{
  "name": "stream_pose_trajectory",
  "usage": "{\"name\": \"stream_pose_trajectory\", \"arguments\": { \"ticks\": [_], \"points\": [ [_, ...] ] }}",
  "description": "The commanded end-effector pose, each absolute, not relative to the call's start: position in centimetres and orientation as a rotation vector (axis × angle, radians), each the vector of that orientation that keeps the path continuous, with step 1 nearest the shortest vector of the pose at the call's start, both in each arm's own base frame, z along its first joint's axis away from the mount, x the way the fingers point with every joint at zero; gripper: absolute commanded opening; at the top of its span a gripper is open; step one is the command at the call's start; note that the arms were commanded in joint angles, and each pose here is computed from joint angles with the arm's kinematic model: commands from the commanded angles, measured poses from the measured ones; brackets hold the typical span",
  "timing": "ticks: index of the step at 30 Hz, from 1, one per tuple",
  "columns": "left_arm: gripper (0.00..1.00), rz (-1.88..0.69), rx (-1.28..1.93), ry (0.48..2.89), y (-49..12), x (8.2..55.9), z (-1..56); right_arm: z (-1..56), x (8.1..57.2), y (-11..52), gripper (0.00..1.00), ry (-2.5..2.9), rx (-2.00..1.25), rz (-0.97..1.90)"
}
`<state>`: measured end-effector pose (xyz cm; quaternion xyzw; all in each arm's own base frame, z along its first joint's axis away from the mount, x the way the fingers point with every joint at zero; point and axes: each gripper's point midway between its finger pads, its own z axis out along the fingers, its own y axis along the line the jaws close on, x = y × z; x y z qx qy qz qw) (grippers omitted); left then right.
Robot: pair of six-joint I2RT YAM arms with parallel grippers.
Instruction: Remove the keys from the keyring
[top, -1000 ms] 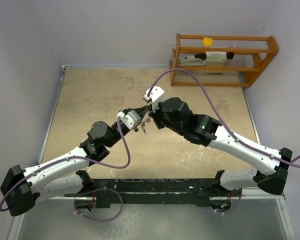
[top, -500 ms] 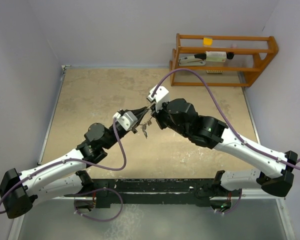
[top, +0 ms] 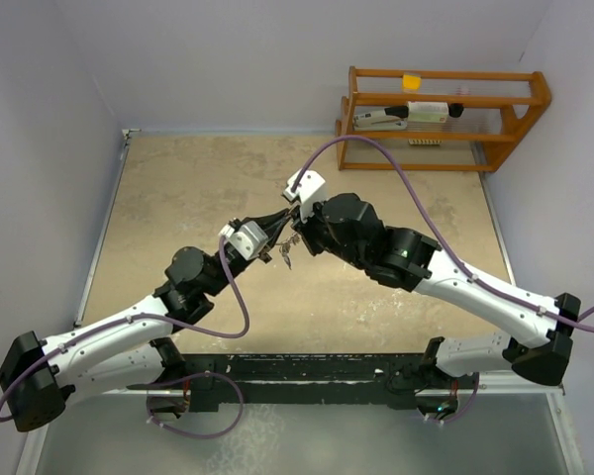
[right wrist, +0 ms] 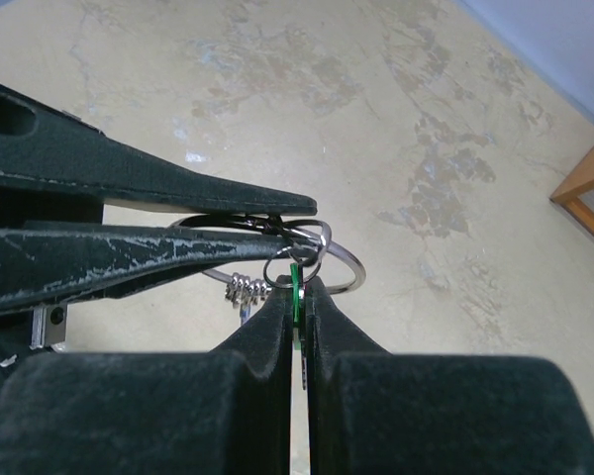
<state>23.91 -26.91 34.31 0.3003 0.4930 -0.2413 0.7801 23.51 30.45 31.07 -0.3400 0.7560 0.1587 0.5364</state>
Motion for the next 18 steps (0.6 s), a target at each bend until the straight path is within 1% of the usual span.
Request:
{"name": "stream_pose_trajectory", "arguments": {
  "ticks": [1, 4, 7, 11, 18],
  "points": [
    [0.0, -0.516, 0.387, 0.825, -22.9, 23.3, 43.6, 26.8, 24.0, 28.1, 0.0, 1.943, -0.887, 0.203],
    [0.0, -0.503, 0.373, 0.812, -22.5, 23.3, 44.1, 25.7, 24.1, 27.7, 0.0, 1.974, -0.887, 0.164],
    [0.0, -0.465, 0.354, 0.817, -21.8, 23.6, 44.2, 25.9, 24.1, 26.9, 0.0, 1.971, -0.849, 0.148],
    [0.0, -0.43, 0.312, 0.809, -20.2, 23.4, 44.5, 25.2, 23.2, 26.4, 0.0, 1.999, -0.861, 0.172],
    [0.0, -0.526, 0.261, 0.73, -19.8, 21.9, 45.8, 23.8, 23.4, 27.4, 0.0, 2.004, -0.87, 0.196]
  ]
}}
